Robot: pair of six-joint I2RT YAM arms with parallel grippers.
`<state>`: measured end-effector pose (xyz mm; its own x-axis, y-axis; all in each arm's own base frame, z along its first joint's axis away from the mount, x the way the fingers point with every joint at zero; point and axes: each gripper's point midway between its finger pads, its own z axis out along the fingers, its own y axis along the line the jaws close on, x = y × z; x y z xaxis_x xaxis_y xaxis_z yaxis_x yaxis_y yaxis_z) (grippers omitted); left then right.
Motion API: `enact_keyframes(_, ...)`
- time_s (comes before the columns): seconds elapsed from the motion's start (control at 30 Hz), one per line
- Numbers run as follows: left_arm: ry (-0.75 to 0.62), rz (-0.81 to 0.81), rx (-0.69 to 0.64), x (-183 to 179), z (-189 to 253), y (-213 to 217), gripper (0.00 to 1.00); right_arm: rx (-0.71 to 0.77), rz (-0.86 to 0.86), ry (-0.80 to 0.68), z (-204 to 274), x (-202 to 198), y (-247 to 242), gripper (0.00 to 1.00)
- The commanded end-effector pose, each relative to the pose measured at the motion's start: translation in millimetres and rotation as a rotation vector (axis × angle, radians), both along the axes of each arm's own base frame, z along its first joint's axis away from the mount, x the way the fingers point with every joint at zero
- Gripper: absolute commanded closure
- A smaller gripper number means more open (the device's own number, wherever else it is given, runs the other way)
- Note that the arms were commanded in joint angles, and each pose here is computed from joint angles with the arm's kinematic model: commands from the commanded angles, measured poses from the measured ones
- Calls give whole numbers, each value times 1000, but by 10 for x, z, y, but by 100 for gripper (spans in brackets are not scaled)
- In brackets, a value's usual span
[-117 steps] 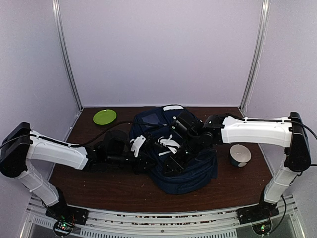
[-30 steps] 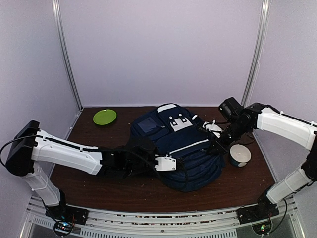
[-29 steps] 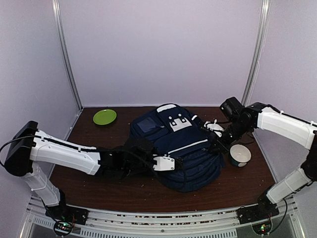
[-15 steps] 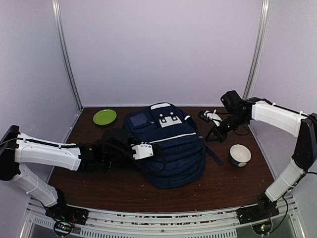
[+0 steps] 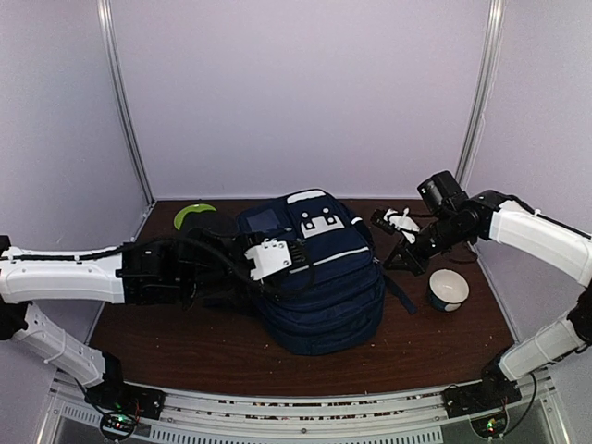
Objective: Pack the student bag
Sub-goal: Hold the student bag at the center of the board.
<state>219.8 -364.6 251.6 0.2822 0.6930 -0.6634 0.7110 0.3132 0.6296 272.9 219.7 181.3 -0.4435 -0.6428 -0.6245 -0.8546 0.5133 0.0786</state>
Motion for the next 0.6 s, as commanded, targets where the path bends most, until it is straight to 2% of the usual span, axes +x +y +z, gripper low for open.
enact_keyframes(0.0, 69, -59, -25, -85, -163, -404, 43, 55, 35, -22, 215, -219, 62, 100)
enact_keyframes(0.2, 91, -76, -41, -52, -292, -973, 43, 74, 34, -41, 300, -291, 58, 100)
enact_keyframes(0.33, 90, -46, -18, 38, -424, -1104, 45, 82, 39, -39, 302, -333, 74, 100)
enact_keyframes(0.57, 59, 43, 70, 230, -652, -1149, 62, 60, 67, -44, 288, -394, 70, 100)
